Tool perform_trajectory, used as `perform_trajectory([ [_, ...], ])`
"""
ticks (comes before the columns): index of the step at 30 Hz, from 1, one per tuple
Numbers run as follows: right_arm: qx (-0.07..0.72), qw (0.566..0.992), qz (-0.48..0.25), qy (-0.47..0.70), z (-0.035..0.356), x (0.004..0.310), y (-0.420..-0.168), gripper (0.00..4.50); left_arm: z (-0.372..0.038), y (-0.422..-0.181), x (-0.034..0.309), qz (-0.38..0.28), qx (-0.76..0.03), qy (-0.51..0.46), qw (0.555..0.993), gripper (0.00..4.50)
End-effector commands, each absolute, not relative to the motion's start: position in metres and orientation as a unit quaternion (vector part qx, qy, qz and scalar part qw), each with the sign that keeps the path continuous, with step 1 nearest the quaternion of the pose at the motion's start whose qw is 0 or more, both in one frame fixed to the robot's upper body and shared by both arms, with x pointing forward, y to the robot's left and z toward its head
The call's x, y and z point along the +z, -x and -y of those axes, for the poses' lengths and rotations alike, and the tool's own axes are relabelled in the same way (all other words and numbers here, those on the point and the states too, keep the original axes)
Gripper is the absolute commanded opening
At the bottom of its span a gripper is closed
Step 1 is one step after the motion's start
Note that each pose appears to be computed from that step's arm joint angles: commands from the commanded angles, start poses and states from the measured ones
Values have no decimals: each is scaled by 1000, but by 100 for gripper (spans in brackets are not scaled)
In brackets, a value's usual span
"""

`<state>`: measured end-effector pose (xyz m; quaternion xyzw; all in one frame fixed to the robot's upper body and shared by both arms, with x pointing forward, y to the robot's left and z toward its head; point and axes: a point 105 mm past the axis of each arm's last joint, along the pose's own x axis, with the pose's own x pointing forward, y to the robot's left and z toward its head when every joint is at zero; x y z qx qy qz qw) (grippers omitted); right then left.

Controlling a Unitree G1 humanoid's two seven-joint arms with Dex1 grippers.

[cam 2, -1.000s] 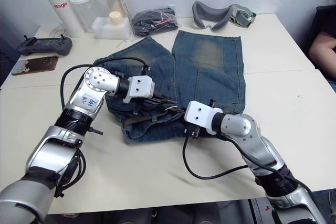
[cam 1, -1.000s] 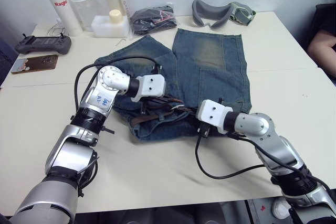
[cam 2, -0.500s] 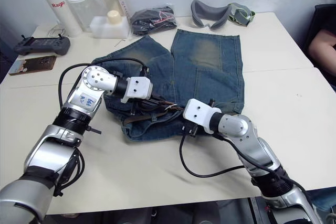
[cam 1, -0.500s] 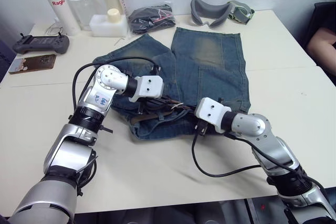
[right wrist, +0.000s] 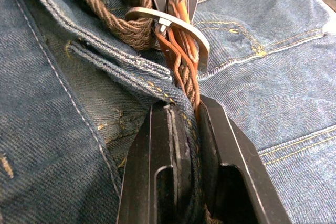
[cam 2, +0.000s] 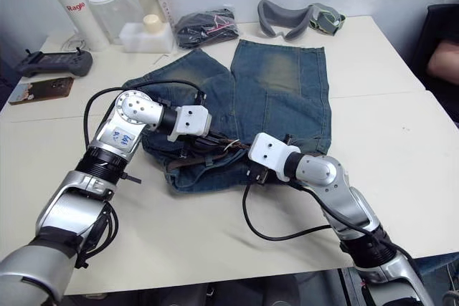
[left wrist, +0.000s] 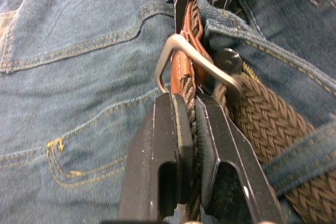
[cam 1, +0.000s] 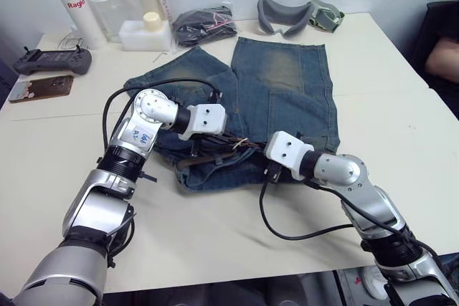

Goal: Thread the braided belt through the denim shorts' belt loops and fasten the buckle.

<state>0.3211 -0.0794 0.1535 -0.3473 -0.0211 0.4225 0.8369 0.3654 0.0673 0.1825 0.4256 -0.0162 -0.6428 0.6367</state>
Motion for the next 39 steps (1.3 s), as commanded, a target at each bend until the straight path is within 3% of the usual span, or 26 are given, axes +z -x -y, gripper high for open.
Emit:
perform_trajectory([
  [1, 416, 837, 67, 350, 75, 176, -318, 3, -51, -359, 190, 44, -657, -428, 619, 0],
  [7, 454, 822, 52, 338, 65, 163, -307, 3, -30, -362, 191, 56, -647, -406, 643, 0],
  [16, 462, 840, 16, 283, 69, 160, -303, 3, -20, -353, 174, 24, -650, -376, 660, 0],
  [21, 472, 845, -4, 251, 80, 168, -298, 223, -26, -350, 165, 4, -649, -385, 656, 0],
  [25, 472, 847, -28, 241, 96, 194, -298, 413, -32, -347, 160, -14, -656, -384, 649, 0],
  [30, 476, 840, -55, 254, 115, 213, -293, 413, -31, -348, 162, -15, -655, -385, 650, 0],
  [33, 432, 856, -28, 283, 130, 229, -305, 413, -31, -347, 161, -17, -658, -385, 647, 0],
  [39, 416, 835, -23, 359, 128, 208, -322, 413, -30, -348, 162, -15, -657, -387, 647, 0],
])
